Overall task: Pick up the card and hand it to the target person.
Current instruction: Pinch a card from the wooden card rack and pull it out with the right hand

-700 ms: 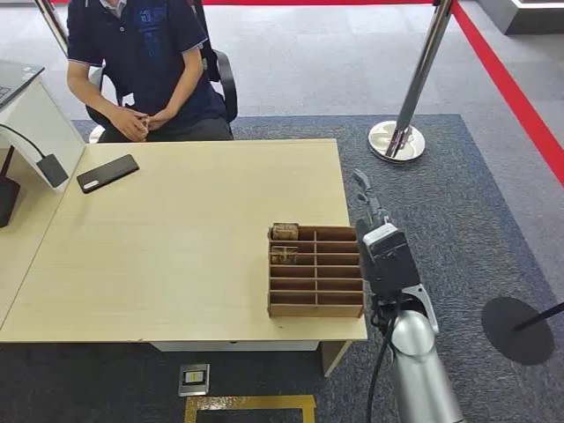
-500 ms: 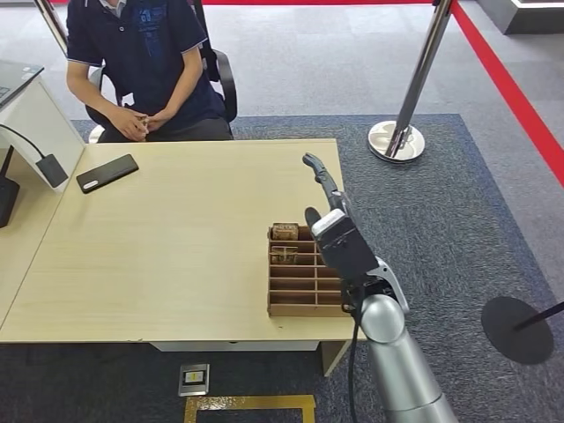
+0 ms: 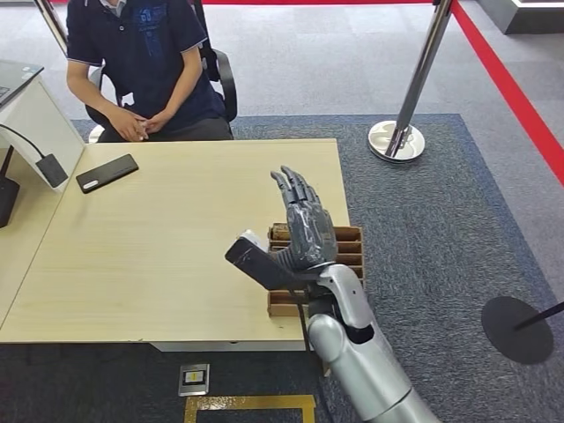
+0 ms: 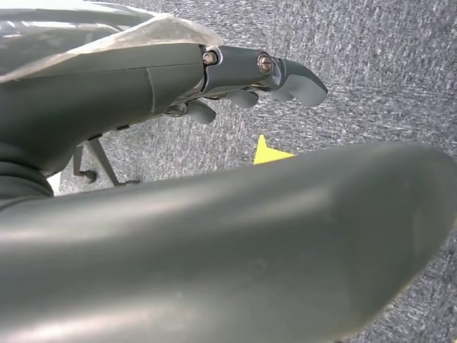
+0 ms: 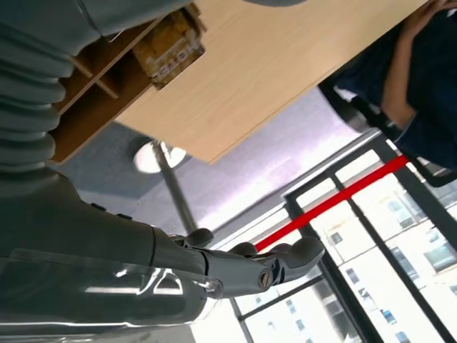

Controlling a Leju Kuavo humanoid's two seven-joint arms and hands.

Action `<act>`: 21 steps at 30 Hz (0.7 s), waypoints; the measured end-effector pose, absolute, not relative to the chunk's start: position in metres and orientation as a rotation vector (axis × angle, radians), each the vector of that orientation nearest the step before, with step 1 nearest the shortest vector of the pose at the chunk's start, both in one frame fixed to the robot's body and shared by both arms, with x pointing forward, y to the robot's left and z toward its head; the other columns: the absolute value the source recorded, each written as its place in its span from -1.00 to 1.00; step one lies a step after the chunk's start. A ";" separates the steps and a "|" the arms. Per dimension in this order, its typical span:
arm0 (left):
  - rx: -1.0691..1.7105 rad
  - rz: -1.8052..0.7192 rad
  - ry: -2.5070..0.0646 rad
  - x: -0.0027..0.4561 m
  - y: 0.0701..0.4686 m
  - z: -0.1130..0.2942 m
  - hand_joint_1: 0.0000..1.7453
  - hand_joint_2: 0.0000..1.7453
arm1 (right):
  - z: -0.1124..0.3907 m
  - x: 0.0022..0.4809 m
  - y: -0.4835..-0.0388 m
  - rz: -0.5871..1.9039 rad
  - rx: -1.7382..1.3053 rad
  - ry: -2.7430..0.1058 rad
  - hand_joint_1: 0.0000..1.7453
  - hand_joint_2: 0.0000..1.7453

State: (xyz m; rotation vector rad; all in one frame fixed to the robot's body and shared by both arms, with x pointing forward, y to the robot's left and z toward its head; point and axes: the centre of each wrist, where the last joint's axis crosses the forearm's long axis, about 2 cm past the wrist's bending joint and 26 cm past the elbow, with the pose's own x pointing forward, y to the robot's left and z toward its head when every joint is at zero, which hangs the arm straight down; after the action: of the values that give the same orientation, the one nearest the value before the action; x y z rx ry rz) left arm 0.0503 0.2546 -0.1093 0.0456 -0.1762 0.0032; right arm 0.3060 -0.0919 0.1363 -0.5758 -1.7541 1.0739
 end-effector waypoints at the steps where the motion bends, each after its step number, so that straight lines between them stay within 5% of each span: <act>1: 0.045 0.003 -0.176 0.050 0.255 -0.109 -1.00 -1.00 | 0.135 0.303 -0.091 1.100 -0.634 -1.747 -1.00 1.00; 21: 0.038 -0.006 -0.190 0.050 0.254 -0.109 -1.00 -1.00 | 0.124 0.288 -0.084 1.292 -0.804 -1.727 -0.96 1.00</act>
State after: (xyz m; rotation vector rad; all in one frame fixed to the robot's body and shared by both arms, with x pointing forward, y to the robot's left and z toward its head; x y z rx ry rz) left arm 0.0502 0.2543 -0.1093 0.0381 -0.1896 -0.0056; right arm 0.2877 -0.0841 0.1241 -0.8044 -1.7268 1.2920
